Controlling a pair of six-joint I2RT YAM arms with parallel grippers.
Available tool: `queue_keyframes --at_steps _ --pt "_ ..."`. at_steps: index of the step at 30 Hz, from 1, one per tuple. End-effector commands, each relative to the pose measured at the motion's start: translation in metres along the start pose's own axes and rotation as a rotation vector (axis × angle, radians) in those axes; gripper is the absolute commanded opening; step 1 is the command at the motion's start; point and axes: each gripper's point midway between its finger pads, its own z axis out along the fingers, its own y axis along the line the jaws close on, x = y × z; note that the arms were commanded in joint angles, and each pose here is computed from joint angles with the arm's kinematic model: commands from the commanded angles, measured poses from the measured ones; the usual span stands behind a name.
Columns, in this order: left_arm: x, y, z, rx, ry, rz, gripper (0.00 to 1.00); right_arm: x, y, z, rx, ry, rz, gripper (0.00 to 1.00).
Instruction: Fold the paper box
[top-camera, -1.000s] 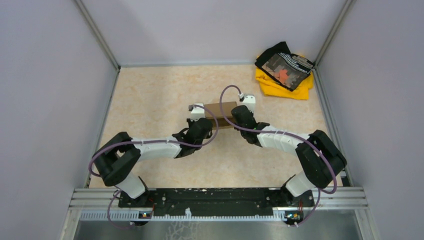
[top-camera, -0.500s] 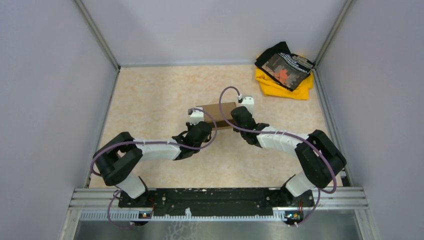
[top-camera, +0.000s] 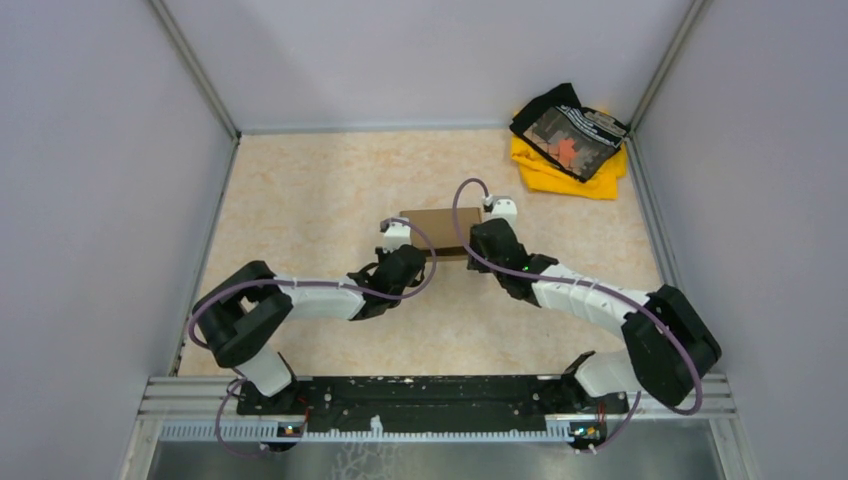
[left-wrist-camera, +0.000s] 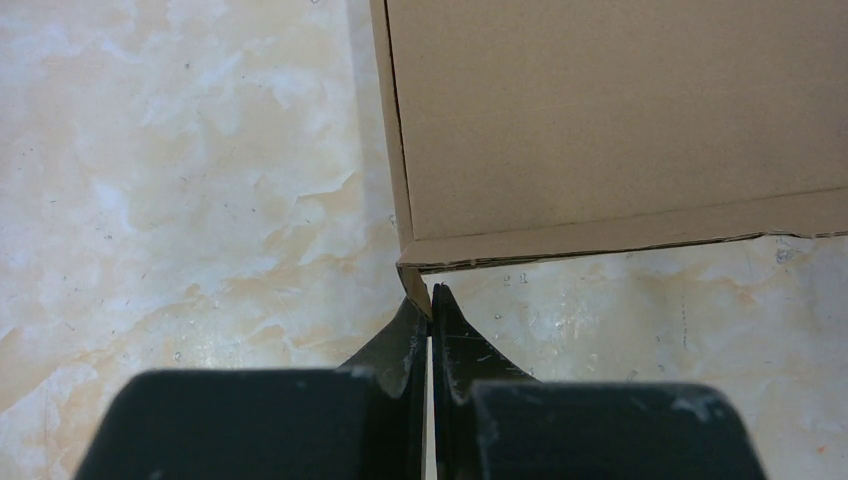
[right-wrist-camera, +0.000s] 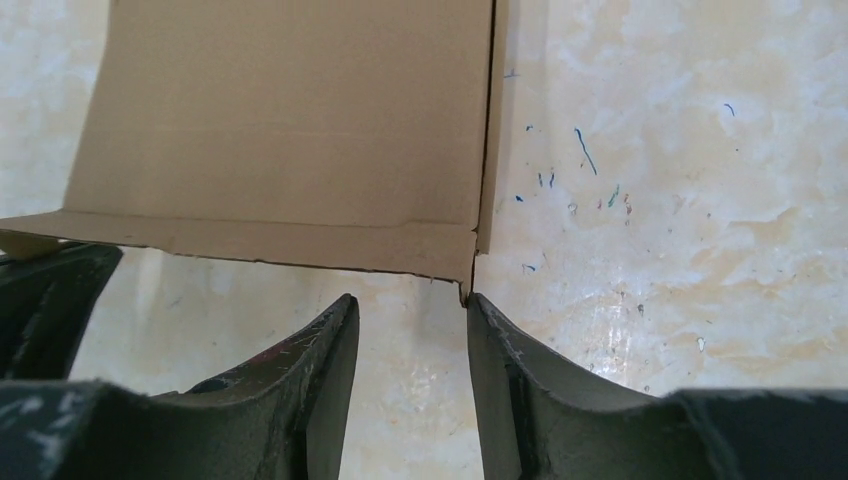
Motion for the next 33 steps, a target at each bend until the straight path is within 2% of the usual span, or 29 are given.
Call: queue_keyframes --at_steps 1,10,17,18,20,22,31,33 --pt "0.003 -0.006 0.002 0.022 0.015 -0.012 0.02 -0.012 0.005 -0.014 -0.096 -0.010 0.031 0.44" --pt "0.002 -0.005 0.004 0.016 0.010 -0.003 0.02 -0.048 0.009 -0.041 -0.162 -0.065 0.068 0.46" --pt "0.000 -0.005 0.004 0.014 0.004 0.004 0.03 -0.070 0.020 -0.025 -0.183 -0.049 0.042 0.45" --pt "0.001 -0.005 0.004 0.014 0.006 0.007 0.04 -0.071 0.023 -0.019 -0.187 -0.031 0.032 0.44" --pt "0.000 -0.006 0.005 0.015 0.005 0.009 0.13 -0.073 0.028 -0.008 -0.189 -0.008 0.012 0.42" --pt "0.001 -0.005 0.005 0.014 0.007 0.012 0.16 -0.074 0.034 0.003 -0.197 0.011 -0.001 0.39" --pt "0.004 -0.004 0.005 0.026 0.016 0.017 0.16 -0.038 0.041 0.036 -0.213 0.120 -0.013 0.33" --pt "0.005 -0.006 0.004 0.038 0.028 0.013 0.20 -0.028 0.039 0.039 -0.210 0.143 -0.016 0.33"
